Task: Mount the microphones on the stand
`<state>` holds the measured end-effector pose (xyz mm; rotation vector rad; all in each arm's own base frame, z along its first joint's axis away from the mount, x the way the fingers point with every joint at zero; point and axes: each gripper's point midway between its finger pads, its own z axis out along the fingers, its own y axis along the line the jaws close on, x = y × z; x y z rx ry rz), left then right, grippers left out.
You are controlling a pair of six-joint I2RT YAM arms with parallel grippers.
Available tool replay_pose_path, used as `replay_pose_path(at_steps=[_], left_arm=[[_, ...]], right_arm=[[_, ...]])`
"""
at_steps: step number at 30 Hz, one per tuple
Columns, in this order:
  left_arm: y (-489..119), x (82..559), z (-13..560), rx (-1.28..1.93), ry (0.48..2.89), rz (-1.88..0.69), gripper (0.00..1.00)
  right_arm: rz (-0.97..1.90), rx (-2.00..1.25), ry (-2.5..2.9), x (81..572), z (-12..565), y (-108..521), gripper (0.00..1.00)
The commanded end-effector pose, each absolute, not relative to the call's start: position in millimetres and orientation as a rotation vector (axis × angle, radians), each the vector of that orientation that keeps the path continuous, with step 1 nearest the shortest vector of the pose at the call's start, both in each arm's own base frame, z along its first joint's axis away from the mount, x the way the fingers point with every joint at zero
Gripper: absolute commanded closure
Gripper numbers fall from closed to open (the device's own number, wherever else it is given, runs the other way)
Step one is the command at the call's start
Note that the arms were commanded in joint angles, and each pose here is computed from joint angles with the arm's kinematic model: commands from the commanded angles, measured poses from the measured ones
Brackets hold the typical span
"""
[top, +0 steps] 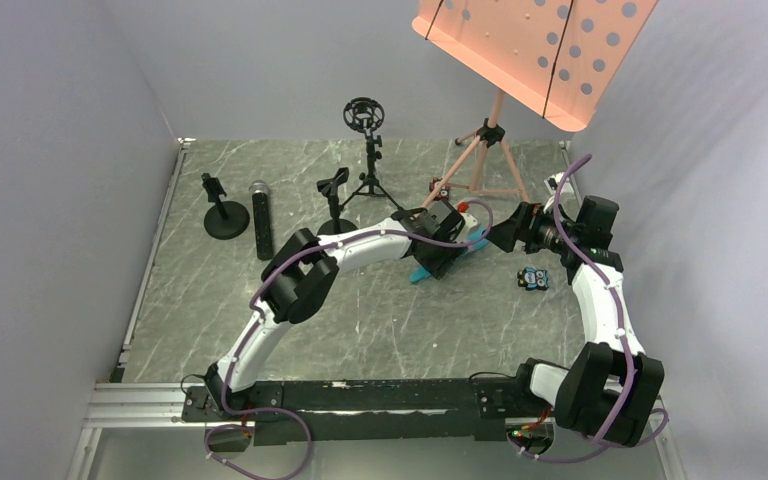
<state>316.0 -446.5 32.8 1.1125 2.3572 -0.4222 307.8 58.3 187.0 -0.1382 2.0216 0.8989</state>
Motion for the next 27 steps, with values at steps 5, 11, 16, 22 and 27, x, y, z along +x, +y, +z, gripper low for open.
replay_pose_path(at_steps=[5,11,16,22,27], left_arm=[[-453.5,322.3,37.4,1.098,2.328,-0.363,0.55],[-450.4,320.0,31.8,1.113,2.344,-0.351,0.51],[-448.6,317.1,26.6,1.129,2.355,-0.351,0.52],[-443.8,314.3,37.1,1.097,2.339,-0.365,0.9],[-437.7,303.9,108.1,0.958,2.211,-0.514,0.99]], right_arm=[[0.878,-0.152,1.994,312.8,195.2,54.7,0.0],[0.875,-0.143,1.989,312.6,196.2,51.6,0.0],[0.868,-0.14,1.981,312.0,197.9,48.6,0.0],[0.854,-0.148,1.977,309.8,198.9,45.9,0.0],[0.855,-0.23,2.0,302.1,205.6,48.6,0.0]])
